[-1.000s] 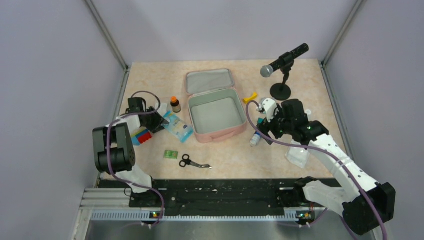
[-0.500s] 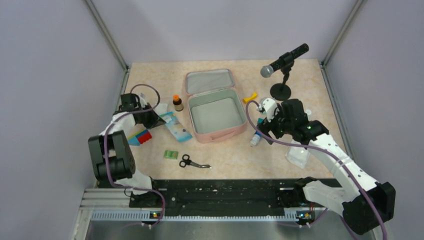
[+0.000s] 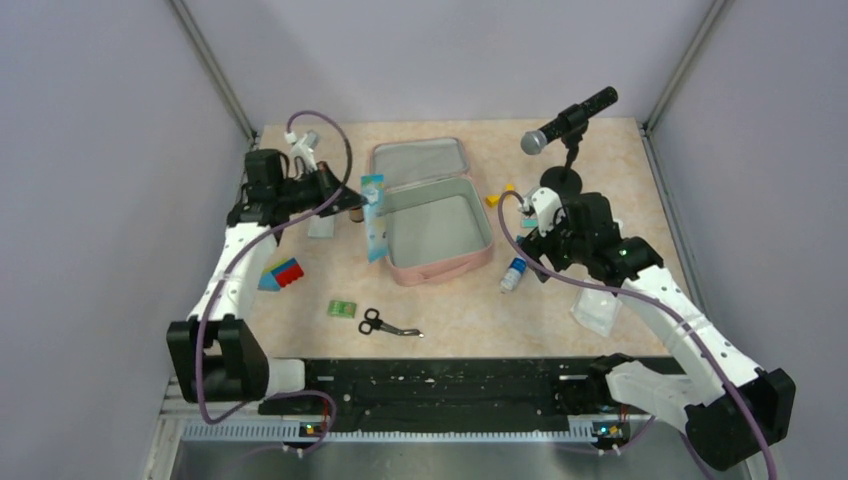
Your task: Organize the medicine kit
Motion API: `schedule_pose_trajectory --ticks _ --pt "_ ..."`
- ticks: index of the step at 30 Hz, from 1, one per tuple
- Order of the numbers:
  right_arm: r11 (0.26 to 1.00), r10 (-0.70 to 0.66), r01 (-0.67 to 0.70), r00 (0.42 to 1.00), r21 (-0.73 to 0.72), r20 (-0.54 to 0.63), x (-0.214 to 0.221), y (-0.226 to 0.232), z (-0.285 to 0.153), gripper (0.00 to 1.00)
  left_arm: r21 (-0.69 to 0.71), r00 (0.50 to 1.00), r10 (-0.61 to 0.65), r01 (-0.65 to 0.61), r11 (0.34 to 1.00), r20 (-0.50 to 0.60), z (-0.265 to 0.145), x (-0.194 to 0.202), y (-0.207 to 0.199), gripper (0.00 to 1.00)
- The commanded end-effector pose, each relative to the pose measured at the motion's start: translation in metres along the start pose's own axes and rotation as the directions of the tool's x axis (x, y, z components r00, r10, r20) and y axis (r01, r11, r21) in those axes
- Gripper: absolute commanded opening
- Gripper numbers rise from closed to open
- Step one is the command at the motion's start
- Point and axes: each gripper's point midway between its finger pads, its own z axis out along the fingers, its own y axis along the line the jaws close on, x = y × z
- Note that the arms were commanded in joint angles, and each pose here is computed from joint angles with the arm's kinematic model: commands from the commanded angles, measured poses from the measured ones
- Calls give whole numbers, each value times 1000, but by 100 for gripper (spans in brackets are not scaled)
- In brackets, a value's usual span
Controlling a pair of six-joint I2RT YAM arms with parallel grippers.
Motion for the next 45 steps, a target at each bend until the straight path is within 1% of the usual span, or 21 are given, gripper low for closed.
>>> schedule_pose_trajectory --ticks 1,4,5,7,9,11,14,18,22,25,26,27,28,31,33,36,38,39,42,43,45 --pt "997 29 -35 996 67 82 -33 -15 -12 84 240 992 107 -90 966 -60 43 -3 -62 0" --pt "995 31 -39 995 88 95 -40 -20 -14 85 320 978 181 -139 937 -105 75 3 -86 0" --pt "996 33 -41 995 85 93 -39 -19 -12 86 330 974 193 -145 933 -117 85 4 -87 0" --pt "996 47 -53 995 69 85 -36 -16 -7 86 333 978 161 -110 937 -130 106 4 -80 0" --pt "994 80 -85 994 65 76 -37 -16 -4 86 325 989 87 -43 945 -121 130 -2 -67 0" --pt "993 93 -98 993 64 75 -39 -16 -3 86 322 991 39 4 947 -127 150 -6 -56 0" --pt "992 95 -101 992 75 84 -41 -19 -3 86 285 990 -23 62 957 -139 176 -5 -37 0" --pt "992 97 -103 992 73 80 -38 -17 -2 86 224 978 -112 151 963 -177 201 13 -18 0" --pt "992 107 -112 991 63 74 -32 -14 -1 86 197 969 -127 170 966 -212 215 38 -22 0" --pt "992 109 -113 992 59 66 -29 -12 1 86 171 971 -132 167 971 -200 229 45 -23 0" --pt "992 109 -113 992 58 65 -29 -12 1 86 143 972 -132 161 977 -194 234 47 -20 0" --pt "992 109 -113 992 58 62 -28 -12 2 86 87 975 -129 146 985 -182 239 48 -11 0" --pt "992 110 -114 992 59 62 -29 -13 2 86 25 976 -122 129 991 -182 243 50 -3 5" --pt "993 106 -109 993 53 60 -32 -13 3 86 -138 981 -93 70 988 -169 239 47 21 28" --pt "993 100 -104 993 59 59 -33 -15 3 87 -239 985 -77 39 970 -152 231 41 33 37" --pt "992 100 -104 993 71 58 -33 -17 3 87 -350 989 -49 -3 937 -139 214 34 45 47" --pt "992 102 -106 993 74 56 -31 -16 1 87 -371 989 -47 -10 928 -143 207 37 48 49" --pt "992 100 -104 993 76 55 -31 -17 0 87 -363 987 -48 -11 932 -152 206 41 47 47" --pt "992 97 -101 994 81 44 -27 -17 -4 87 -322 978 -66 0 947 -196 207 60 46 35" --pt "991 96 -99 995 87 39 -26 -18 -6 87 -317 975 -74 4 948 -210 207 66 48 34" --pt "989 104 -105 994 101 23 -23 -20 -9 87 -306 969 -81 6 952 -234 210 76 49 33"
